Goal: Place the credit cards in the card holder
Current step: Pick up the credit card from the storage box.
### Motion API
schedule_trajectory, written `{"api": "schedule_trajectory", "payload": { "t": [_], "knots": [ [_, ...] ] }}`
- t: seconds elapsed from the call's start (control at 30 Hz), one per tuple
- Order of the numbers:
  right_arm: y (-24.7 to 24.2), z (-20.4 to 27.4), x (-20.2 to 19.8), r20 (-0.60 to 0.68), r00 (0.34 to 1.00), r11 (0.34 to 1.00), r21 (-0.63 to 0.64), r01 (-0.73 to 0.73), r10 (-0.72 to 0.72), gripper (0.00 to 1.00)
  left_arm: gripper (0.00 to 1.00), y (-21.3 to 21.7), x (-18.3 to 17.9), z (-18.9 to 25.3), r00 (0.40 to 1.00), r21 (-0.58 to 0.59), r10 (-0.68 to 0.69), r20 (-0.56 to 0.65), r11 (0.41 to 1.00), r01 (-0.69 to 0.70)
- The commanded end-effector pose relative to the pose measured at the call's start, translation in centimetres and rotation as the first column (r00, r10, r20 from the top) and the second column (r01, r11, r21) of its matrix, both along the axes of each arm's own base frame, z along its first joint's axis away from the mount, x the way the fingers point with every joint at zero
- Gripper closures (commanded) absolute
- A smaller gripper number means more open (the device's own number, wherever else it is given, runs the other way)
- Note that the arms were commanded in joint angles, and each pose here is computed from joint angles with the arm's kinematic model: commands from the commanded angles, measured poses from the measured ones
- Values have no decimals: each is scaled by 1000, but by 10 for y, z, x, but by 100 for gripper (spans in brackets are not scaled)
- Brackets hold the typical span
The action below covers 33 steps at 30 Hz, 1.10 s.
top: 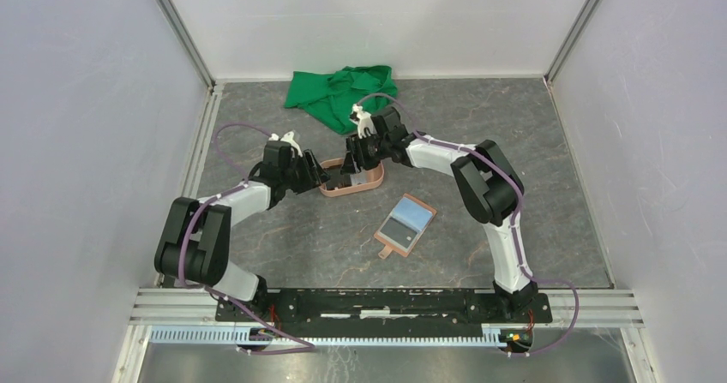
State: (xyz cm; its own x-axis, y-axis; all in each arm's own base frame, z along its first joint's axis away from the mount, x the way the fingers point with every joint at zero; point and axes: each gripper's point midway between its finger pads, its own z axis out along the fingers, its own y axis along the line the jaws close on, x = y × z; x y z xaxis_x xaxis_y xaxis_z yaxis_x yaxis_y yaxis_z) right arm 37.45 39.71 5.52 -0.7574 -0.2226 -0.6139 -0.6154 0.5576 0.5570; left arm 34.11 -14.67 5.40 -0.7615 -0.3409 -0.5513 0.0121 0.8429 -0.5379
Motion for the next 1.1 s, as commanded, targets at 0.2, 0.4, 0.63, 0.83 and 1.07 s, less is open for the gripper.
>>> {"api": "schedule_trajectory", "payload": {
  "t": [0.2, 0.4, 0.63, 0.83, 1.07],
  "knots": [
    [9, -5, 6, -8, 1000, 1000, 11, -4, 4, 47, 45, -2, 3, -6, 1000, 9, -29, -1, 1000, 29],
    [15, 13, 1, 18, 999, 998, 59, -39, 38, 53, 47, -4, 3, -8, 999, 0, -40, -8, 999, 40],
    [23, 38, -3, 39, 997, 988, 137, -70, 65, 59, 48, -7, 5, -5, 999, -11, -49, -1, 999, 49],
    [33, 54, -16, 8, 994, 967, 232, -105, 106, 63, 49, -10, 5, -1, 999, -28, -53, 12, 998, 53],
    [14, 29, 11, 64, 998, 998, 59, 10, -13, 59, 49, -9, 5, 0, 999, -26, -47, 12, 999, 47]
  ]
}}
